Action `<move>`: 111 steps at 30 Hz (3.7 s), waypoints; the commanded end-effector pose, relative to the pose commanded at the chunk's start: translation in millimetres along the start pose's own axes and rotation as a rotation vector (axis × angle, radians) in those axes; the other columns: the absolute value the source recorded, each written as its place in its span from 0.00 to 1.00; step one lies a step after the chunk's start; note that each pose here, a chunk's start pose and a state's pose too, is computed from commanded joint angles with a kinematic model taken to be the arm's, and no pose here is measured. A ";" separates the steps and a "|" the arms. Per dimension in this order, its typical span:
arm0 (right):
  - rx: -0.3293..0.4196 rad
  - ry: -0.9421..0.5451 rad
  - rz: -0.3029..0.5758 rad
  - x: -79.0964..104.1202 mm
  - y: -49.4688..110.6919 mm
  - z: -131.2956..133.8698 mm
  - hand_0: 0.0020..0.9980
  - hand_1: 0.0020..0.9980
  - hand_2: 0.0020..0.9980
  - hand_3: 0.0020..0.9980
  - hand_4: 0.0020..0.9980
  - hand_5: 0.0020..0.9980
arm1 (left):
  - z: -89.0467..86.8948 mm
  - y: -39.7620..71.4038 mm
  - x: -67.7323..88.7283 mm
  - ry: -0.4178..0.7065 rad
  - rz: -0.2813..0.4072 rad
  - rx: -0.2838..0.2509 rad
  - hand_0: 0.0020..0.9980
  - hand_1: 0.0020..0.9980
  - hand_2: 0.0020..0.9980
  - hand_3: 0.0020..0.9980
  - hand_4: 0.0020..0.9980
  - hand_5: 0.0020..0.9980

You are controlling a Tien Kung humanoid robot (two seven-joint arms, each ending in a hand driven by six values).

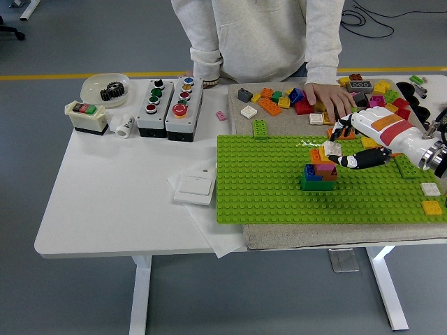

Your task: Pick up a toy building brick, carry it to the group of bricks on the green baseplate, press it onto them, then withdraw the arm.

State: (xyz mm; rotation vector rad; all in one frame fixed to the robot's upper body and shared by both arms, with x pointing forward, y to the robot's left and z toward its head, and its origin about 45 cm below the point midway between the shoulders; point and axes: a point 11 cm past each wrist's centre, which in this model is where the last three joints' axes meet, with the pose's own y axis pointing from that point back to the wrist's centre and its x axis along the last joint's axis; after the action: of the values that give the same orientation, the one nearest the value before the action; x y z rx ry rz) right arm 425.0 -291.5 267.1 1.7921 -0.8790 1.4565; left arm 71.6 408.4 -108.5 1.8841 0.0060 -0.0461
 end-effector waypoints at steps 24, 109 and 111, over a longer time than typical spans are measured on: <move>0.004 0.007 -0.018 -3.3 -3.3 0.1 0.46 0.55 0.60 0.54 0.81 0.46 | -0.5 -0.1 -0.6 0.004 -0.001 0.002 0.82 0.81 0.81 0.60 0.68 0.59; 0.034 -0.033 0.070 20.2 13.7 -15.6 0.65 0.68 0.76 0.79 0.91 0.46 | -2.8 0.0 0.1 0.020 0.000 0.004 0.82 0.81 0.81 0.61 0.68 0.59; 0.035 -0.045 0.071 20.3 17.1 -16.7 0.65 0.68 0.76 0.79 0.91 0.46 | -2.6 -0.2 -0.7 0.022 -0.002 0.003 0.82 0.81 0.81 0.61 0.68 0.59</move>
State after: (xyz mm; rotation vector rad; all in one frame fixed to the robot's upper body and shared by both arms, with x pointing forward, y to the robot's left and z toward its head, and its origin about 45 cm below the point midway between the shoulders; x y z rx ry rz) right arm 405.0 -289.2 291.1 1.8432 -0.9537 1.4891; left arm 70.9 411.0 -107.8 1.8873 0.0226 -0.0265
